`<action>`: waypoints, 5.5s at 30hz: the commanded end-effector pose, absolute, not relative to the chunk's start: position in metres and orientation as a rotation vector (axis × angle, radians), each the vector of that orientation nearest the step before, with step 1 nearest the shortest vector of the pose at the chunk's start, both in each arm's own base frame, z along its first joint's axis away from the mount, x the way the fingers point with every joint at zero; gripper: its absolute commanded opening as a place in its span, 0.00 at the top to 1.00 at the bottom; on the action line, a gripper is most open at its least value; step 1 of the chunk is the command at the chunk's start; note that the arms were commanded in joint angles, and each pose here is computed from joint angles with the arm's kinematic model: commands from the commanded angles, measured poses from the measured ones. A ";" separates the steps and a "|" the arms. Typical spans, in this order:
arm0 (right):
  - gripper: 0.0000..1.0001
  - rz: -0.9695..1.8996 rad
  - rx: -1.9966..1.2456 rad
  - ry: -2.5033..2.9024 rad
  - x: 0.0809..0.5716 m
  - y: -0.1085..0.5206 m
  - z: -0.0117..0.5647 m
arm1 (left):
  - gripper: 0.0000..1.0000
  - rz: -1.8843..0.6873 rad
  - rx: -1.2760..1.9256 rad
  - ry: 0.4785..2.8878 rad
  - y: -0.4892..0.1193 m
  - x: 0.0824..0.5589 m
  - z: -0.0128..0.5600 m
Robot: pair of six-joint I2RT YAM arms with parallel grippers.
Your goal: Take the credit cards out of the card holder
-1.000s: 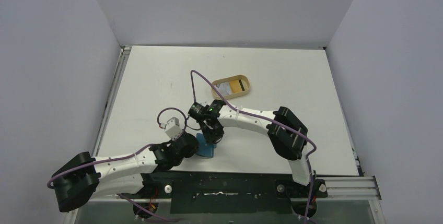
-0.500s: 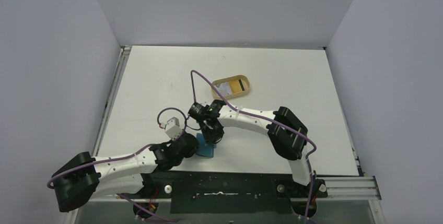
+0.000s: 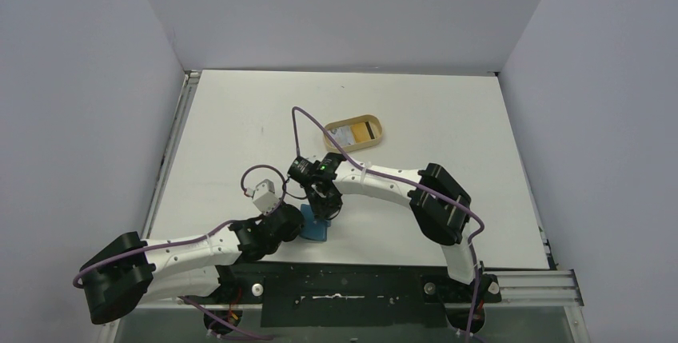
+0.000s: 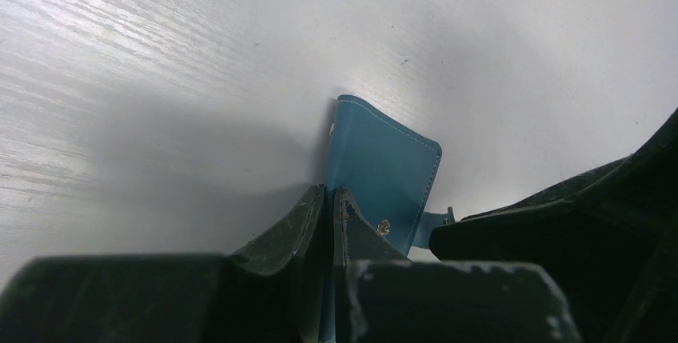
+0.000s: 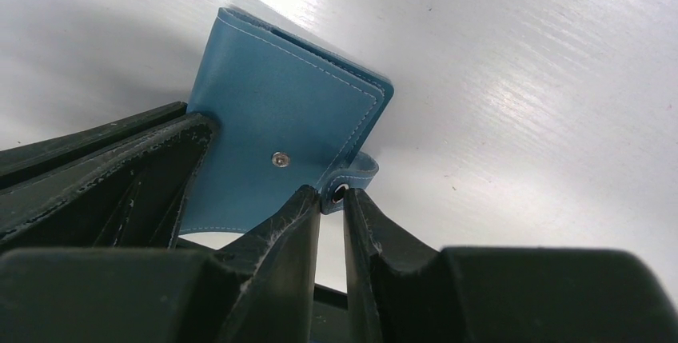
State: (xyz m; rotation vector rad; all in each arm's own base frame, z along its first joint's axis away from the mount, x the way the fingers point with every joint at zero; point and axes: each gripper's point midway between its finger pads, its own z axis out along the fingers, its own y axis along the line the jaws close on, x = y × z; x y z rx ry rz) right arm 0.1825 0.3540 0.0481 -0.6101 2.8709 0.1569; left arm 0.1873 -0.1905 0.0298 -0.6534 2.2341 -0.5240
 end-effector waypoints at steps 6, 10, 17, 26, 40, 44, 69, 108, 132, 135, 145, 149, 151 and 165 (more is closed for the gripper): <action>0.83 0.283 -0.576 2.772 0.191 0.370 0.086 | 1.00 -0.546 -0.660 2.226 -0.194 0.188 0.031; 0.87 0.276 -0.575 2.778 0.190 0.370 0.082 | 1.00 -0.547 -0.661 2.226 -0.194 0.188 0.031; 1.00 0.288 -0.569 2.771 0.191 0.372 0.082 | 1.00 -0.550 -0.658 2.226 -0.194 0.188 0.032; 1.00 0.419 -0.567 2.788 0.185 0.389 0.075 | 1.00 -0.556 -0.664 2.220 -0.194 0.189 0.033; 1.00 0.420 -0.585 2.839 0.176 0.389 0.051 | 1.00 -0.555 -0.668 2.218 -0.193 0.188 0.033; 1.00 0.423 -0.588 2.854 0.174 0.389 0.045 | 1.00 -0.555 -0.668 2.220 -0.194 0.188 0.033; 1.00 0.449 -0.479 2.956 0.161 0.385 -0.003 | 1.00 -0.570 -0.701 2.221 -0.191 0.185 0.025; 0.82 -0.233 -0.301 3.243 0.163 0.357 -0.059 | 1.00 -0.641 -0.747 2.120 -0.165 0.181 0.025; 0.62 0.228 -0.077 2.981 0.236 0.395 0.036 | 1.00 -0.582 -0.710 2.129 -0.160 0.182 0.027; 0.62 0.286 -0.084 2.879 0.259 0.385 0.071 | 1.00 -0.559 -0.695 2.135 -0.163 0.186 0.028; 0.61 0.323 -0.040 2.571 0.314 0.291 0.177 | 1.00 -0.469 -0.682 2.148 -0.180 0.208 0.032; 0.56 0.296 -0.013 2.508 0.315 0.249 0.188 | 1.00 -0.456 -0.690 2.136 -0.194 0.224 0.037; 0.50 0.301 -0.007 2.477 0.314 0.235 0.191 | 1.00 -0.455 -0.696 2.137 -0.204 0.233 0.039; 0.38 0.316 0.028 2.358 0.320 0.171 0.221 | 0.27 -0.571 -0.681 2.122 -0.272 0.301 0.078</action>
